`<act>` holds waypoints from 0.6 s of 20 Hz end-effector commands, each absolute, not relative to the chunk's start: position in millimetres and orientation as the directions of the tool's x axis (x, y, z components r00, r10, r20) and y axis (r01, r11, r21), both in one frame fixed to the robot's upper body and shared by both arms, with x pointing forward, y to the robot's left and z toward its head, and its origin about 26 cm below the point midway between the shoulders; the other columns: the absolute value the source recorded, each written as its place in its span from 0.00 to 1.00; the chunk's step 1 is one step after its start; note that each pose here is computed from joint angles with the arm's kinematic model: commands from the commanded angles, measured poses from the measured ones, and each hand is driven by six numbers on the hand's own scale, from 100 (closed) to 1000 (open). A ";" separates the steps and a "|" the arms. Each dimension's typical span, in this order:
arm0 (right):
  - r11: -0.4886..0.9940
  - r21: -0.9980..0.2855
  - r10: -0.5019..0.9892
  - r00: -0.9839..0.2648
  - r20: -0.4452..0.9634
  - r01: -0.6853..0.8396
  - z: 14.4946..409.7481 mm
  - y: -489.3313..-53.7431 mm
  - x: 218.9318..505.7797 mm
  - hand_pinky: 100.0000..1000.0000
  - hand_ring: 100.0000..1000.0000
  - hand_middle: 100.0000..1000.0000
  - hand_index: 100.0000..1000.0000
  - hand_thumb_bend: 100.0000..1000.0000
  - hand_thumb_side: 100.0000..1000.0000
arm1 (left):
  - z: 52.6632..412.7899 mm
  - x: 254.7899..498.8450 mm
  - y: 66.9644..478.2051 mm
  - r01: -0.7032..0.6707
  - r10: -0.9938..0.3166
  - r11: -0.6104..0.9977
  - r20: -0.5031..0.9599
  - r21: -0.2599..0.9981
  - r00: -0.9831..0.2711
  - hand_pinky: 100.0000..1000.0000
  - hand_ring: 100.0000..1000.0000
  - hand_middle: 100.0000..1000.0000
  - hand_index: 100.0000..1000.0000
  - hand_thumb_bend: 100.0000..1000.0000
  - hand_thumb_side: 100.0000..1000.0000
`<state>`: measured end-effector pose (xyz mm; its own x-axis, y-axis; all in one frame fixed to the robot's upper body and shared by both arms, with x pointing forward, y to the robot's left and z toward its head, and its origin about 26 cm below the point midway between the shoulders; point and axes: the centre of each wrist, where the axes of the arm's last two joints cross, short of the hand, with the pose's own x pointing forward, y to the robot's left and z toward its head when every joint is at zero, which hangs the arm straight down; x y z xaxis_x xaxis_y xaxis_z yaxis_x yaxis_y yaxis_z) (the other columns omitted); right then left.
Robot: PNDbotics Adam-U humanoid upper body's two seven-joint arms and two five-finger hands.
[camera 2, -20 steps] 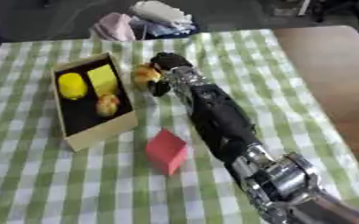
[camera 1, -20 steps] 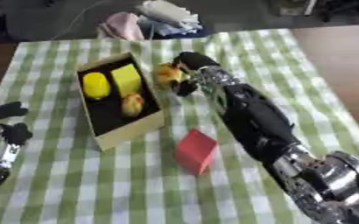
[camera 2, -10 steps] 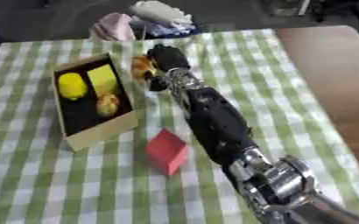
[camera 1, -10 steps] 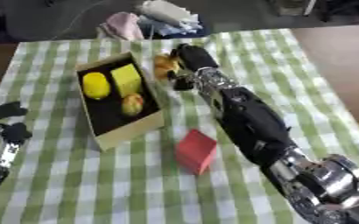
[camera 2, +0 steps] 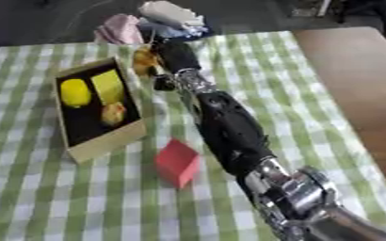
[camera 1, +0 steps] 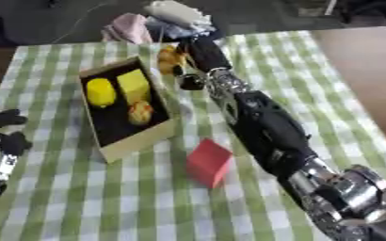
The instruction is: Pick up objects on the table and place them in the box.
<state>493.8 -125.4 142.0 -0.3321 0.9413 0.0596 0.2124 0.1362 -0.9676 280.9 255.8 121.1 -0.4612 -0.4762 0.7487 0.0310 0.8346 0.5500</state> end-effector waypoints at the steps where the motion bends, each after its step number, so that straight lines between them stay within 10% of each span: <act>1: 0.158 -0.950 0.920 -0.390 0.042 0.270 174.0 -119.2 495.3 0.78 0.70 0.65 0.26 0.00 0.11 | 128.0 281.1 256.5 0.020 -0.478 0.832 0.734 0.555 -0.481 0.74 0.54 0.72 0.87 0.23 0.79; 12: 0.097 -0.986 0.740 -0.673 -0.019 0.135 207.2 -76.3 475.8 0.80 0.73 0.68 0.26 0.00 0.11 | 127.0 281.2 256.6 0.022 -0.481 0.830 0.735 0.558 -0.478 0.74 0.54 0.72 0.87 0.23 0.80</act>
